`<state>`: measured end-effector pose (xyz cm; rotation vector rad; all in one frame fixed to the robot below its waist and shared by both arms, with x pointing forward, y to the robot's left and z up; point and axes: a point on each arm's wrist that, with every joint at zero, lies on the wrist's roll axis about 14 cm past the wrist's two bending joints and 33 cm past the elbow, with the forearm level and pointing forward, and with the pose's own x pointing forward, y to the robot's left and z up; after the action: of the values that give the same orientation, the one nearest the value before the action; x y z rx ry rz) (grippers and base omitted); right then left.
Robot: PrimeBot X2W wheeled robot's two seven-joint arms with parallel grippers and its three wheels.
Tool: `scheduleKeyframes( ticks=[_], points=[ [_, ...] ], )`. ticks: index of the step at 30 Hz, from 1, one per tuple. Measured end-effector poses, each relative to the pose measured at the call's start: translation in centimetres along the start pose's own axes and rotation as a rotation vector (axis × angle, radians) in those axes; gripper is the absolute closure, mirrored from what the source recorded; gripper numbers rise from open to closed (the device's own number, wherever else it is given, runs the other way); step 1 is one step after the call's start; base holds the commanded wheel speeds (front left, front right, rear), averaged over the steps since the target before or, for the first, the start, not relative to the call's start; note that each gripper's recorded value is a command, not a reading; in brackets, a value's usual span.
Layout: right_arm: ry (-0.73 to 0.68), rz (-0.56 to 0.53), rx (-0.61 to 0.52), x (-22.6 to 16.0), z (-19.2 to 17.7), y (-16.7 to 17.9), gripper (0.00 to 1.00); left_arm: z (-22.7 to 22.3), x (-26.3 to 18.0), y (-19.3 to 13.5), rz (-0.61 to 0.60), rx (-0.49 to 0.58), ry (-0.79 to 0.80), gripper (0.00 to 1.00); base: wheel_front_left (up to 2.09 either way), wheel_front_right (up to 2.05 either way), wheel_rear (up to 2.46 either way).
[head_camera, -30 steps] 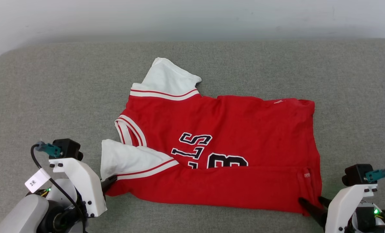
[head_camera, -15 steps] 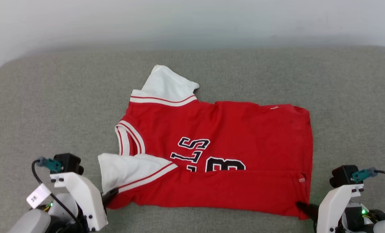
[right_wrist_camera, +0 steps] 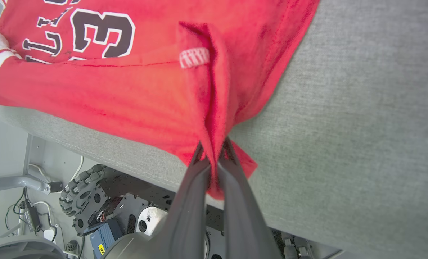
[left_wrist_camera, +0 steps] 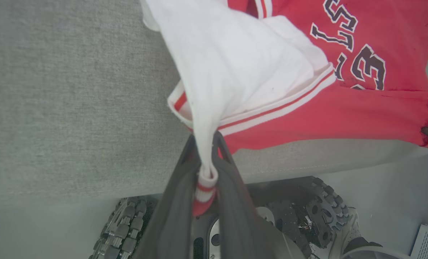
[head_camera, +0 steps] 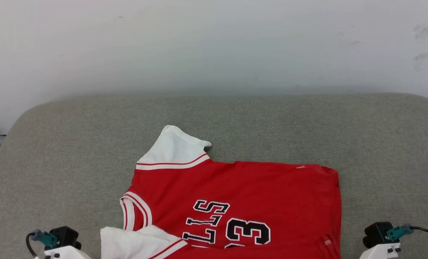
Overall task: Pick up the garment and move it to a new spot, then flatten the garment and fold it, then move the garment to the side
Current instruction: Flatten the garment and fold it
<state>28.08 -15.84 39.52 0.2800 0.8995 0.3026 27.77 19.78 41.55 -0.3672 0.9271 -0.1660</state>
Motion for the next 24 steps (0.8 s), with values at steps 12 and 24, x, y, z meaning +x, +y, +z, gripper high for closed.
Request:
scheduleKeyframes(
  ticks=[12,24],
  points=[
    [-0.084,-0.027,0.052,0.2,-0.3,-0.4,0.00,-2.0,1.0,-0.3,0.007,-0.032,-0.027,0.00,0.00,0.00,0.00],
    [-0.714,-0.132,-0.095,-4.8,10.2,-0.3,0.00,8.0,0.8,-2.6,-0.001,0.131,-0.450,0.00,0.00,0.00,0.00]
  ],
)
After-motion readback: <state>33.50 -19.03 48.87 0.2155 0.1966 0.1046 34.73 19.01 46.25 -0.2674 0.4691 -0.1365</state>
